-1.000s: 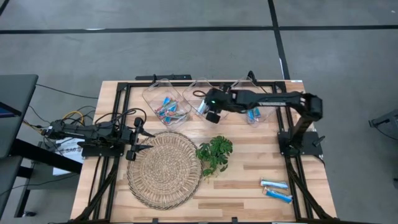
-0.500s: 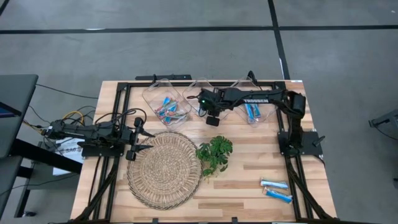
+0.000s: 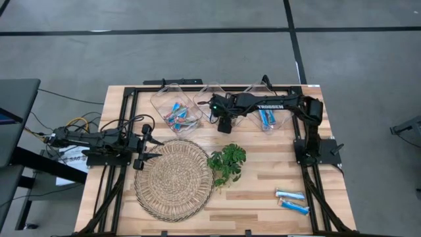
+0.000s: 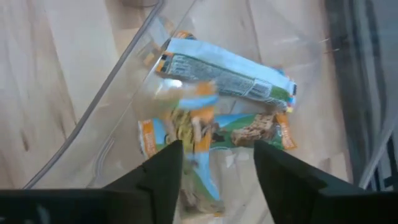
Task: Pick and place Granola Bars by type
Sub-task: Put the yellow granola bar into the middle transparent bin
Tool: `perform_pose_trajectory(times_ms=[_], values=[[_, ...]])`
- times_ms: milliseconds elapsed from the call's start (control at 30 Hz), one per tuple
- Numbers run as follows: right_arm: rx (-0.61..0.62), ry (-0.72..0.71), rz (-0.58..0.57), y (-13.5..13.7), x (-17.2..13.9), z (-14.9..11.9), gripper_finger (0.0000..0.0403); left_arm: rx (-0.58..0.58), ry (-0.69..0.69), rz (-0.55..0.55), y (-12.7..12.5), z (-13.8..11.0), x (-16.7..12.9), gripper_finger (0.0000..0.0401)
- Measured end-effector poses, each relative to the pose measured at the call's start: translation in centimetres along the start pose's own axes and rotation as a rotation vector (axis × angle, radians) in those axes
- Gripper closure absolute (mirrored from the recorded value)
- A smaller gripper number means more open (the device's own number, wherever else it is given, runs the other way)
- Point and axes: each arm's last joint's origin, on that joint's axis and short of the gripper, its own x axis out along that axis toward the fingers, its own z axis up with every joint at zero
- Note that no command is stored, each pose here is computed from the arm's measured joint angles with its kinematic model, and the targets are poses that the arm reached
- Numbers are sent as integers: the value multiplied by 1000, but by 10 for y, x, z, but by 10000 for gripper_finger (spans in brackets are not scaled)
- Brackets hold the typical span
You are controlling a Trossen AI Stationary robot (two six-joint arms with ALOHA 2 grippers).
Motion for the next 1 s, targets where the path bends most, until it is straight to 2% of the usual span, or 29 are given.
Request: perform_pose_trajectory(times_ms=[200,433,567,800,867,1000], values=[[7,-43,-34,-2,-19,1,169,0,0,0,0,0,0,207],[83,-196,-155,7,-67,-10,164,0,0,0,0,0,0,207],[183,-300,-184,22,-87,-32,164,0,0,0,0,0,0,207],[376,-476,-293,55,-102,-87,164,0,0,0,0,0,0,207],[421,-511,-273,66,-108,-100,164,0,0,1,0,0,0,207],[492,-570,-158,91,-119,-119,164,0,0,1,0,0,0,207]])
